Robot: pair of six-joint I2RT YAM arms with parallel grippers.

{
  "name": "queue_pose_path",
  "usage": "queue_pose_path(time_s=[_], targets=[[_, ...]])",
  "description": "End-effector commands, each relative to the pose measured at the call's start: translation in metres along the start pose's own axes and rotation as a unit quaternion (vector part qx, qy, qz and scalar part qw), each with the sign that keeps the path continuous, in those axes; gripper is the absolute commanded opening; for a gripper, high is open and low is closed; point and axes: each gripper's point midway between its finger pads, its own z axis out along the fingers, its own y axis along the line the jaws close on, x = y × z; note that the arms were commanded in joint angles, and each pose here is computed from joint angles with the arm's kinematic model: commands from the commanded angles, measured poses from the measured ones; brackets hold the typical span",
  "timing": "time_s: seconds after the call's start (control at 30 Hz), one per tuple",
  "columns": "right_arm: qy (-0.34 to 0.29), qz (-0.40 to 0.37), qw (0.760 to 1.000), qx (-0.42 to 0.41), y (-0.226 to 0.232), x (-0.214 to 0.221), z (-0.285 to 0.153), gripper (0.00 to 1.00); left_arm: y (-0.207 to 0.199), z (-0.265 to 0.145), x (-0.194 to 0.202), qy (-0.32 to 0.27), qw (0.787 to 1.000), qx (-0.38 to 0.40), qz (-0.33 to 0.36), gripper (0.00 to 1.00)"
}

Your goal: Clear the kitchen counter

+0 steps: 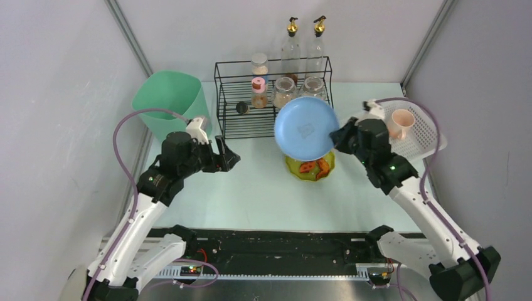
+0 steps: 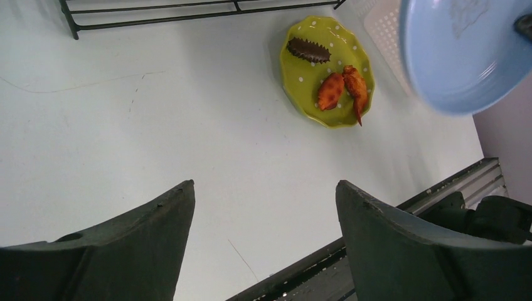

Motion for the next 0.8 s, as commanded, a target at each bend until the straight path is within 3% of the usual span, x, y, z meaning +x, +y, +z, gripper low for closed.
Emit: queue_pose_path(time_s=[0.0,0.13,0.43,0.77], targets=[[-0.027,0.017,0.998,0.057,-0.047,-0.027,-0.018,0.00,0.003,-0.005,0.002,-0.005,1.000,-0.003,0.026,0.92],[-0.047,0.052,0.989,0.128,-0.099,-0.040,-0.029,0.00,0.010,-0.002,0.008,0.002,0.999,-0.012,0.032,0.99],[-0.079,0.140,0.955,0.250,-0.187,-0.044,-0.032,0.00,0.013,-0.005,0.015,0.000,0.999,-0.012,0.029,1.00],[-0.084,0.209,0.920,0.320,-0.255,-0.044,-0.024,0.00,0.010,-0.006,0.020,0.003,1.000,0.000,0.029,1.00]])
